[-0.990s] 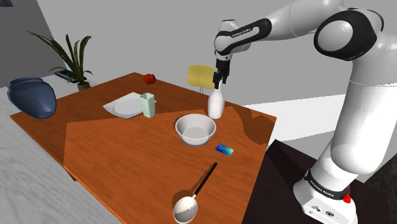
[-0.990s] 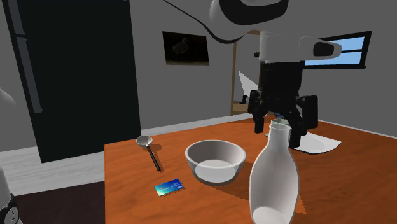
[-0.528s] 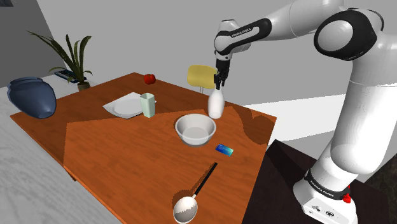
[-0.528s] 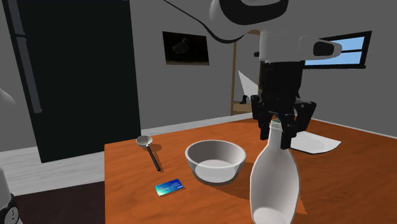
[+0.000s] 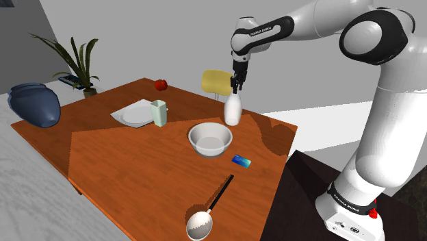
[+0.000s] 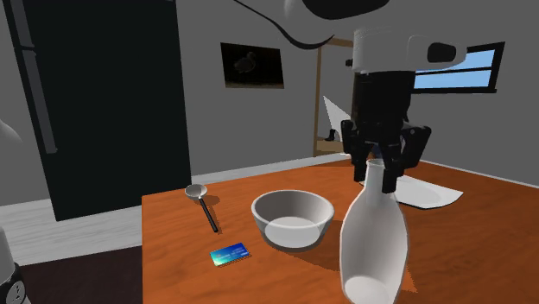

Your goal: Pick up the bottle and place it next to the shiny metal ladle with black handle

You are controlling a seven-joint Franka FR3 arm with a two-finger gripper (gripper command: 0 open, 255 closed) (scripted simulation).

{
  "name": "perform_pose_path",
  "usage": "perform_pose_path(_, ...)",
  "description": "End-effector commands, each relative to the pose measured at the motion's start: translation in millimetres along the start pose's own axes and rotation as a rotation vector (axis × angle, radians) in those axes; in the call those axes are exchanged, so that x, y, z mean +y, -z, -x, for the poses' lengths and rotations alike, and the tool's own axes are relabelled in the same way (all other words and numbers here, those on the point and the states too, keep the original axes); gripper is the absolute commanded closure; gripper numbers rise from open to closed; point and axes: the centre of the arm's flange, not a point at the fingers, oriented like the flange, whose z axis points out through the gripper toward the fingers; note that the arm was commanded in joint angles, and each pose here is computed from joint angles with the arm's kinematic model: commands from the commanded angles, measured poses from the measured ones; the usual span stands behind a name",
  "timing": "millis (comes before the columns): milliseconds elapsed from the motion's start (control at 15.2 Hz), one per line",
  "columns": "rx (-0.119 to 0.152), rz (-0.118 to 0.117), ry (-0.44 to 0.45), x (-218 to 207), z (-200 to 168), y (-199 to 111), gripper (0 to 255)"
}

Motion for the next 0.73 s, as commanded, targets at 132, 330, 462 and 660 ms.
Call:
perform_pose_path(132, 0.0, 0.0, 0.0, 0.1, -0.6, 20.4, 255)
perform_pose_path(330, 0.0, 0.0, 0.0, 0.4, -0.7, 36.3, 255)
perform_pose_path(462, 0.0, 0.0, 0.0, 0.6, -0.8, 46.8, 255)
perform_pose_path(660, 0.0, 0.0, 0.0, 0.9, -0.8, 62.7, 255)
